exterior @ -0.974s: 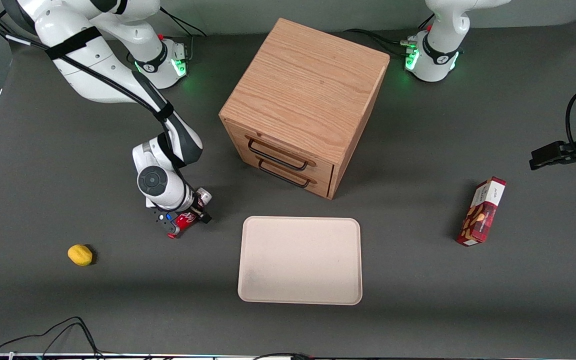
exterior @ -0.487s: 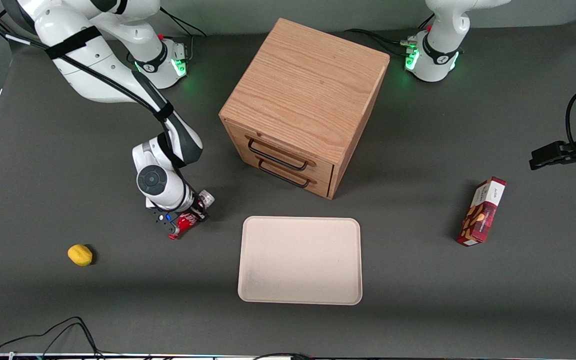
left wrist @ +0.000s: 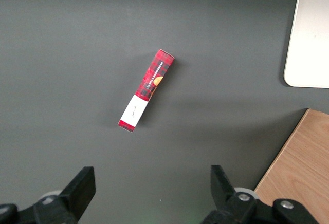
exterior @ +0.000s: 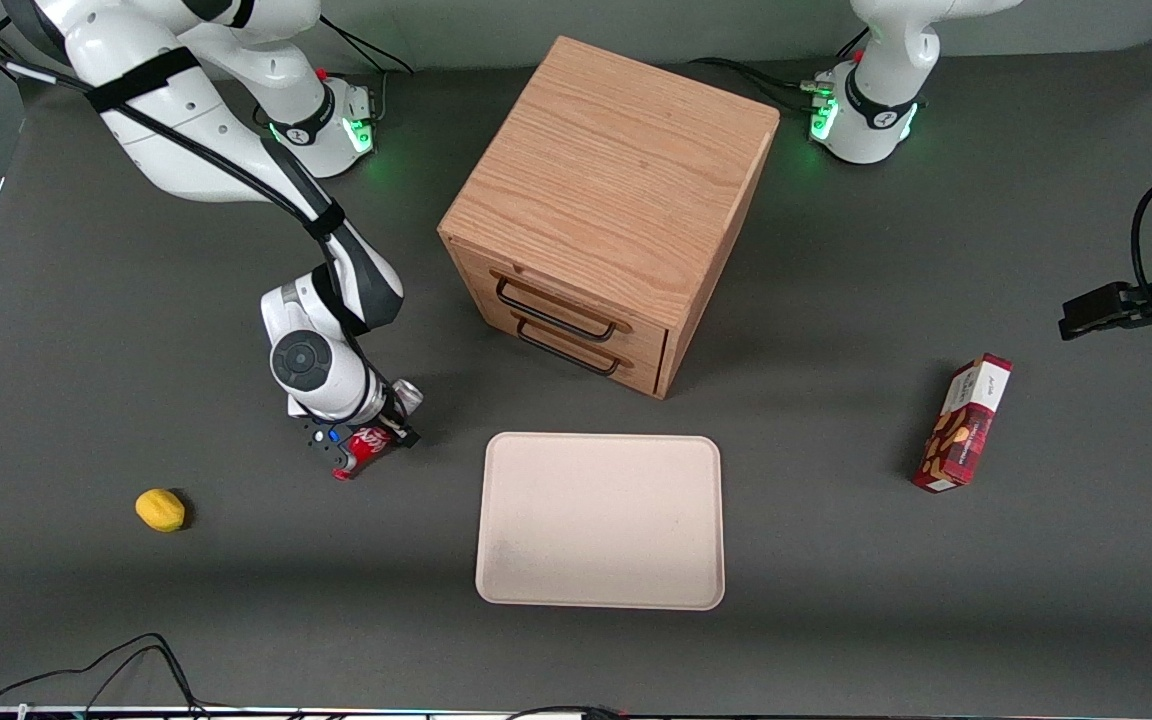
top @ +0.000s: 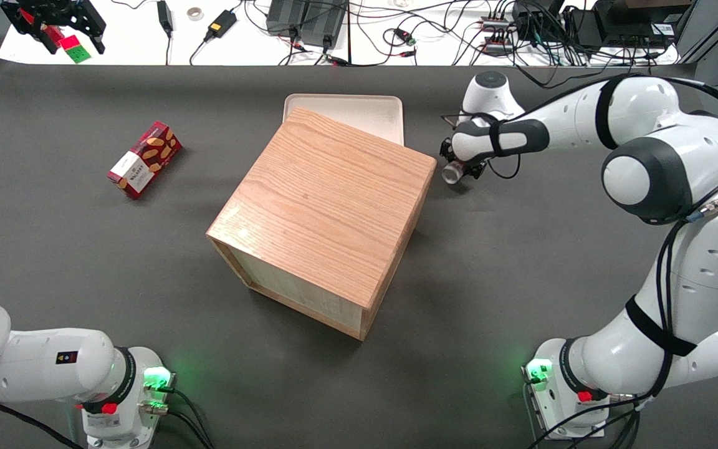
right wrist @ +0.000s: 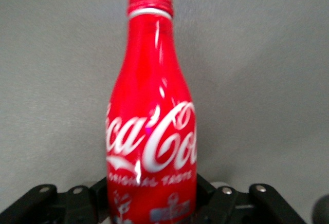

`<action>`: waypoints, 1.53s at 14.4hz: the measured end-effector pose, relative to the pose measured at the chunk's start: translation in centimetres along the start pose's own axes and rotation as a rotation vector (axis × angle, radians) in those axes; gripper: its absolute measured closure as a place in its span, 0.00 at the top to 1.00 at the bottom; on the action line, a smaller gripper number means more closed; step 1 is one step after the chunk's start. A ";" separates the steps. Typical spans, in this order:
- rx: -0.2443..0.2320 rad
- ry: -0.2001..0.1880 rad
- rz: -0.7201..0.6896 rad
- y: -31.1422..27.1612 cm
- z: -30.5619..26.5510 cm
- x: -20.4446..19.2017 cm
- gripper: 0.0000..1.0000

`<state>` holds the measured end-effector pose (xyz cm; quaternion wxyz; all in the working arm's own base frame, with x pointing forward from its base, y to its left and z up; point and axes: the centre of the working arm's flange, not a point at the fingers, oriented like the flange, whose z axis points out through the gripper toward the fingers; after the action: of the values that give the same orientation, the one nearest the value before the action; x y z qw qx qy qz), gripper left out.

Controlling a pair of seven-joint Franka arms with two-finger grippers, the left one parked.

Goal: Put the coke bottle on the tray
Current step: 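Lift the bottle and carry it over the cream tray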

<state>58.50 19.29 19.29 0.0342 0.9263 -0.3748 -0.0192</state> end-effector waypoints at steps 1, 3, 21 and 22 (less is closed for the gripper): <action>-0.009 0.008 -0.006 -0.3 -2.1 0.3 0.30; -0.014 0.028 -0.029 -1.0 -7.2 0.7 0.29; 0.288 0.008 -0.250 -20.2 -1.5 -2.4 0.29; 0.290 0.004 -0.259 -20.6 -0.3 -3.3 0.29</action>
<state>70.39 36.39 18.01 -0.1016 0.9620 -0.2512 0.0325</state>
